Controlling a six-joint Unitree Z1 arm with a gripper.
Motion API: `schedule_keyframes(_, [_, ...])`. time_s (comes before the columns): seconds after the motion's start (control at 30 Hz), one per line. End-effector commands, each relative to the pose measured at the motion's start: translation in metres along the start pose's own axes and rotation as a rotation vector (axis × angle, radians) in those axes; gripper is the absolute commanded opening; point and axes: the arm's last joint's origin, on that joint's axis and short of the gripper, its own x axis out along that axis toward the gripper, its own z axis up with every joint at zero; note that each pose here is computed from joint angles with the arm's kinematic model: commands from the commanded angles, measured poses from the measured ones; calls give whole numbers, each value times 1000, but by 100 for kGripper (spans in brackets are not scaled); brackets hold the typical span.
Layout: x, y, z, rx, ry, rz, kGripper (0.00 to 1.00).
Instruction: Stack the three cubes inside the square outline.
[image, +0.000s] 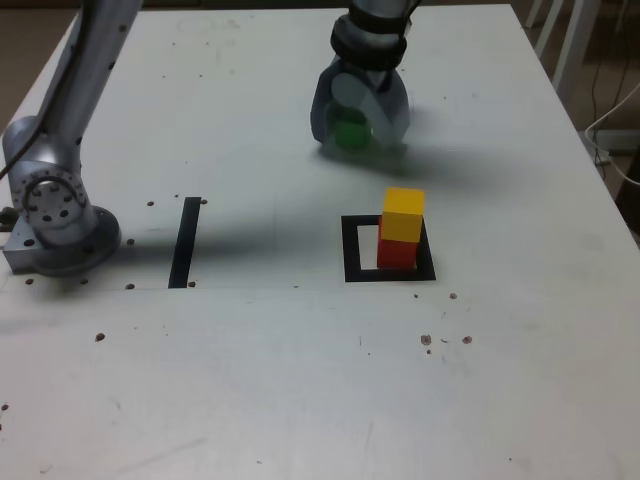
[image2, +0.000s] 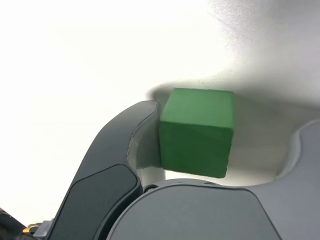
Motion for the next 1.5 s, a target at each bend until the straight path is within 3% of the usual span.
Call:
schedule_keyframes(0.0, [1,1,1,-7,0,-5,51])
schedule_keyframes(0.1, [1,1,1,-10,-5,-6,36])
schedule_keyframes(0.23, [-1,-1,2,-7,-14,-12,28])
schedule_keyframes(1.03, [-4,-4,3,-9,-25,-19,26])
schedule_keyframes(1.47, [-61,-52,10,1,-56,22,26])
